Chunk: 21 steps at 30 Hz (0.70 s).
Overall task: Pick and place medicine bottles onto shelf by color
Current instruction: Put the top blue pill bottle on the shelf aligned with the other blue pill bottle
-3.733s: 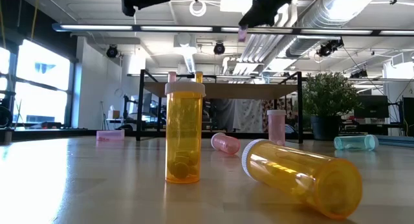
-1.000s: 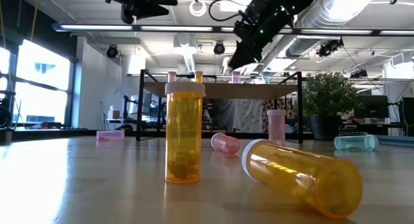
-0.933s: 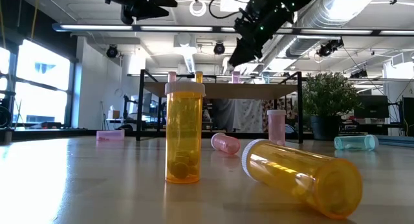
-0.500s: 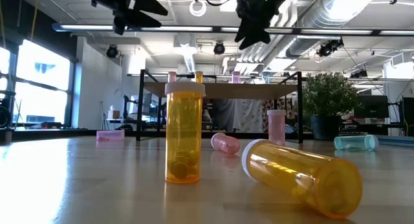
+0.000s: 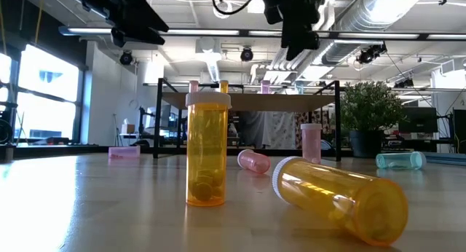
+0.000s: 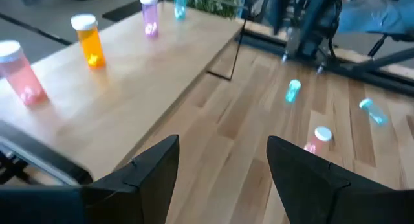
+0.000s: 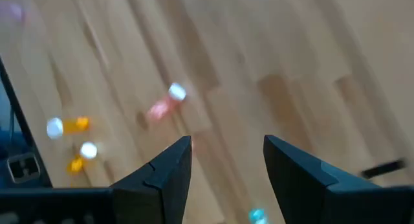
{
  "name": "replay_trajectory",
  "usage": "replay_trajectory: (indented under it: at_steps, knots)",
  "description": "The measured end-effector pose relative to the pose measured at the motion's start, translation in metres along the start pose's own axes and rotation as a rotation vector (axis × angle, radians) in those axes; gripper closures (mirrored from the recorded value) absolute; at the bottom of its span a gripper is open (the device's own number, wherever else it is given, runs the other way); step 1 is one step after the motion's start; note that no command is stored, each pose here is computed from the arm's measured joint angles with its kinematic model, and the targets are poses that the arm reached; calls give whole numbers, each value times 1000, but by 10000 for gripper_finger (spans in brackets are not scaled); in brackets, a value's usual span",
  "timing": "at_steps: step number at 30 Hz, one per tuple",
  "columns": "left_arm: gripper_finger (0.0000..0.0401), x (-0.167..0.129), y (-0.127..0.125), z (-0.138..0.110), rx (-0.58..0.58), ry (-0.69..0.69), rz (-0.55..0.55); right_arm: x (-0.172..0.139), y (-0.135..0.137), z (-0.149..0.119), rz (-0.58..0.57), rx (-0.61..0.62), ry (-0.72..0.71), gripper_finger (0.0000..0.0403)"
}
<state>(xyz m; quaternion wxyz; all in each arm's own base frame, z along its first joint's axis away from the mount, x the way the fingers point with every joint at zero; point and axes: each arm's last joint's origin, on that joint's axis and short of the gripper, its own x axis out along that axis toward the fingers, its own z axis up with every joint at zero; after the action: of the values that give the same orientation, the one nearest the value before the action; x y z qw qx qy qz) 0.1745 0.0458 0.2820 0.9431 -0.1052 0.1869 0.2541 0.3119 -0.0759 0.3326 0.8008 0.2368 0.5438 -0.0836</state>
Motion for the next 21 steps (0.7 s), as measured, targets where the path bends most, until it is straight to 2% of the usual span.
replay_trajectory:
  at_steps: [5, 9, 21]
  knots:
    - [176, -5, 1, 0, 3, -7, -3, 13, 21, -27, -44, 2, 60, 219]
    - [176, -7, 2, 1, 4, -11, -11, 21, 28, -54, -48, 75, 94, 219]
    - [176, -7, 1, 0, -2, -6, -16, 22, 47, -121, -30, 497, 98, 219]
